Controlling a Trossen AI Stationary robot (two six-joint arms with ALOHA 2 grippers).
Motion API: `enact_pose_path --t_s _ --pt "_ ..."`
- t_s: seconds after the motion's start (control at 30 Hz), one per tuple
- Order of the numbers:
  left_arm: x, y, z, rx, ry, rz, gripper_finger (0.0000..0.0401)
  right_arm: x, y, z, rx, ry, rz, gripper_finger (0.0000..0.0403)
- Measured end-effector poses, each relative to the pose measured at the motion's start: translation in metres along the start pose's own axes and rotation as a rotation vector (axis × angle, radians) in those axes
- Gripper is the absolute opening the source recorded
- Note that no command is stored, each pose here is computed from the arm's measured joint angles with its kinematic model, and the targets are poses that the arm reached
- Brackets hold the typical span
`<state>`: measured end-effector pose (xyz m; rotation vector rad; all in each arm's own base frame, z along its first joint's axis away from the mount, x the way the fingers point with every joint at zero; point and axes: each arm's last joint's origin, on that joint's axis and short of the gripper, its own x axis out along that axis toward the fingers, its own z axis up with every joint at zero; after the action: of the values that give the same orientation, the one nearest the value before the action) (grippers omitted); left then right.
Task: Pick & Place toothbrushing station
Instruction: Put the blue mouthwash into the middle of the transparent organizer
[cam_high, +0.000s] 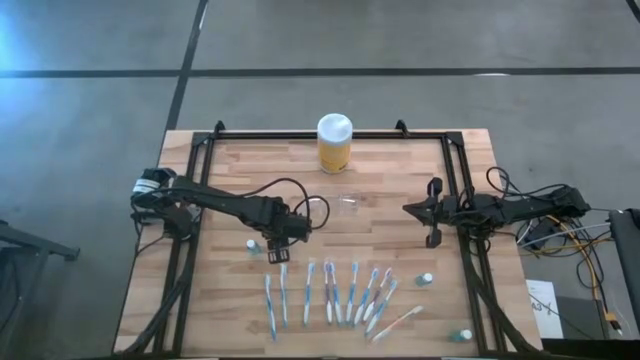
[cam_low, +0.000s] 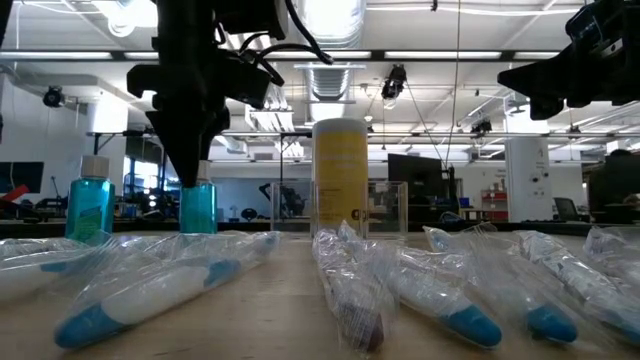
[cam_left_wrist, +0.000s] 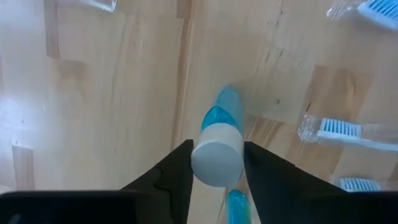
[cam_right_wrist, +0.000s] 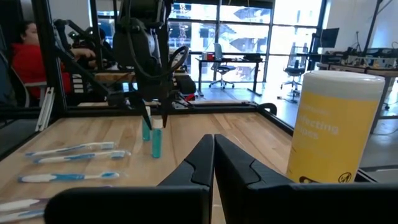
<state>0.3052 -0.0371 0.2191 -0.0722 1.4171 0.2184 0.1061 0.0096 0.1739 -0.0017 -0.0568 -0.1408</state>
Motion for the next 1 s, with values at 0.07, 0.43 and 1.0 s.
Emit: enact_pose_path --t_s 0.07,0.43,1.0 --pt "0.0000 -0.0001 0.0003 0.000 -0.003 -0.001 0.0136 0.0000 0.0000 0.0000 -0.003 0.000 0.000 0.0008" --pt "-0.0018 -0.0003 0.0015 -0.001 -0.009 -0.003 0.0136 0.0000 0.0000 0.0000 -0.006 0.000 0.000 0.0008" --pt "-0.0052 -0.0005 0.0039 -0.003 -0.023 -0.007 0.0134 0.0000 0.0000 0.0000 -0.006 0.000 0.000 0.0008"
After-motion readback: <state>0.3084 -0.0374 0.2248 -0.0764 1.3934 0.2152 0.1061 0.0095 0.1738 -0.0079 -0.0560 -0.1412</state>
